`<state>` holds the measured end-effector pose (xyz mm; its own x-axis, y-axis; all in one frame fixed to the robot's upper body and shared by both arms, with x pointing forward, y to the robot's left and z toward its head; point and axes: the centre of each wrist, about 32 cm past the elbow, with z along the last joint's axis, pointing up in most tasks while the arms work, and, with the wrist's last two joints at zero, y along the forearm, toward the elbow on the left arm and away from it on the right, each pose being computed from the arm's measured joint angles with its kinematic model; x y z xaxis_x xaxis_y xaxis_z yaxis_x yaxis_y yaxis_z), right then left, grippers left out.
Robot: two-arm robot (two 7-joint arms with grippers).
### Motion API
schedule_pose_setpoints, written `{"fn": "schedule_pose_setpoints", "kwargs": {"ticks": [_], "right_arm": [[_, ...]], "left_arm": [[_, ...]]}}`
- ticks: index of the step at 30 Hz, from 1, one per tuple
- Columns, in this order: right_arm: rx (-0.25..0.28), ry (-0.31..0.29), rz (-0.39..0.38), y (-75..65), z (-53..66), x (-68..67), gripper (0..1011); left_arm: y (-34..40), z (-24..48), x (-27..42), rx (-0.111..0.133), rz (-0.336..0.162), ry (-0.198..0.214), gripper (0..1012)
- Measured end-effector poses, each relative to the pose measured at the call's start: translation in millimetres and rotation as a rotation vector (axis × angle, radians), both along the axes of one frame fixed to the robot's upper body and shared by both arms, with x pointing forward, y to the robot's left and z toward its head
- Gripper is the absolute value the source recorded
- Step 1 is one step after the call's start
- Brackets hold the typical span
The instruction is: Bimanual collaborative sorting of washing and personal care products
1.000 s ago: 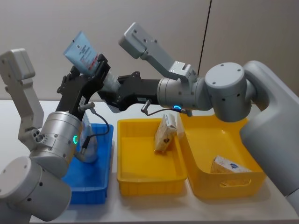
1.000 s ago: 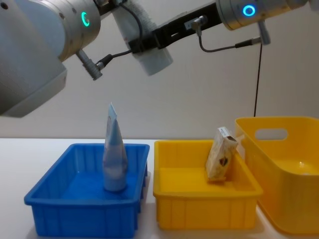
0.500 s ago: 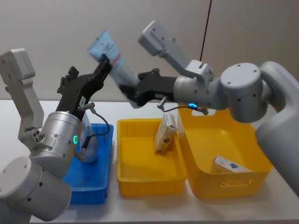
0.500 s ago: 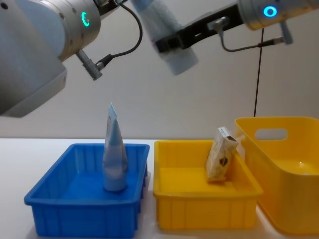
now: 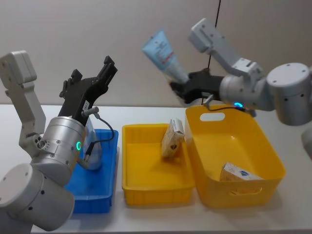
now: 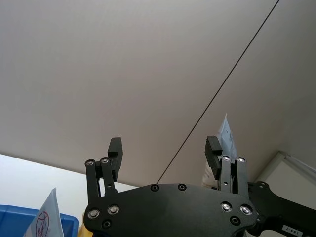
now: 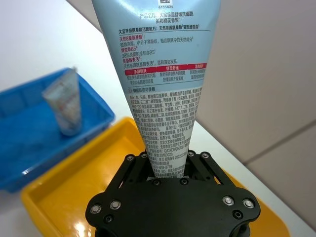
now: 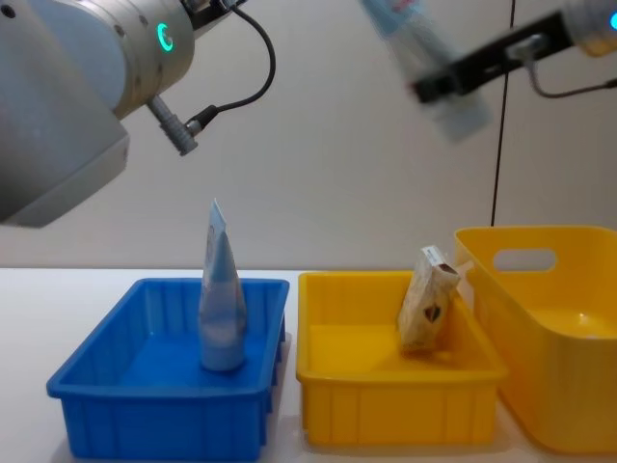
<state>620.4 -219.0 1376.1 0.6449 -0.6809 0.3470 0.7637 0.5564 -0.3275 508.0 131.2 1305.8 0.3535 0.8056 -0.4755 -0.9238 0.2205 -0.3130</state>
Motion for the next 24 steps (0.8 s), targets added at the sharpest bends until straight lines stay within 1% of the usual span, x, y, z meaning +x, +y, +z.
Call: {"fn": "schedule_pose_setpoints", "kwargs": {"ticks": [2, 5, 8, 9, 10, 12, 15, 18, 21, 23, 24], "right_arm": [[-0.007, 0.012, -0.034, -10.1, 1.1, 0.6, 216], [-0.015, 0.029, -0.066, -19.2, 1.5, 1.4, 216], [-0.029, 0.069, -0.123, -34.5, 1.0, 3.2, 206], [-0.029, 0.069, -0.123, -34.5, 1.0, 3.2, 206], [-0.034, 0.086, -0.145, -40.8, 0.5, 4.1, 206], [-0.038, 0.101, -0.163, -45.7, 0.4, 4.9, 206], [-0.048, 0.15, -0.205, -58.1, -1.4, 7.6, 205], [-0.054, 0.183, -0.227, -65.1, -2.9, 9.6, 205], [-0.062, 0.237, -0.258, -75.1, -5.6, 13.4, 204], [-0.065, 0.258, -0.266, -78.3, -6.8, 15.1, 204], [-0.07, 0.282, -0.278, -82.3, -8.3, 17.5, 204]], "left_arm": [[0.0, 0.0, 0.0, 0.0, 0.0, 0.0, 1001], [0.0, 0.0, 0.0, 0.0, 0.0, 0.0, 1001], [0.0, 0.0, 0.0, 0.0, 0.0, 0.0, 1001], [0.0, 0.0, 0.0, 0.0, 0.0, 0.0, 1001], [0.0, 0.0, 0.0, 0.0, 0.0, 0.0, 1001], [0.0, 0.0, 0.0, 0.0, 0.0, 0.0, 1001], [0.0, 0.0, 0.0, 0.0, 0.0, 0.0, 1001], [0.0, 0.0, 0.0, 0.0, 0.0, 0.0, 1001], [0.0, 0.0, 0.0, 0.0, 0.0, 0.0, 1001], [0.0, 0.0, 0.0, 0.0, 0.0, 0.0, 1001], [0.0, 0.0, 0.0, 0.0, 0.0, 0.0, 1001]]}}
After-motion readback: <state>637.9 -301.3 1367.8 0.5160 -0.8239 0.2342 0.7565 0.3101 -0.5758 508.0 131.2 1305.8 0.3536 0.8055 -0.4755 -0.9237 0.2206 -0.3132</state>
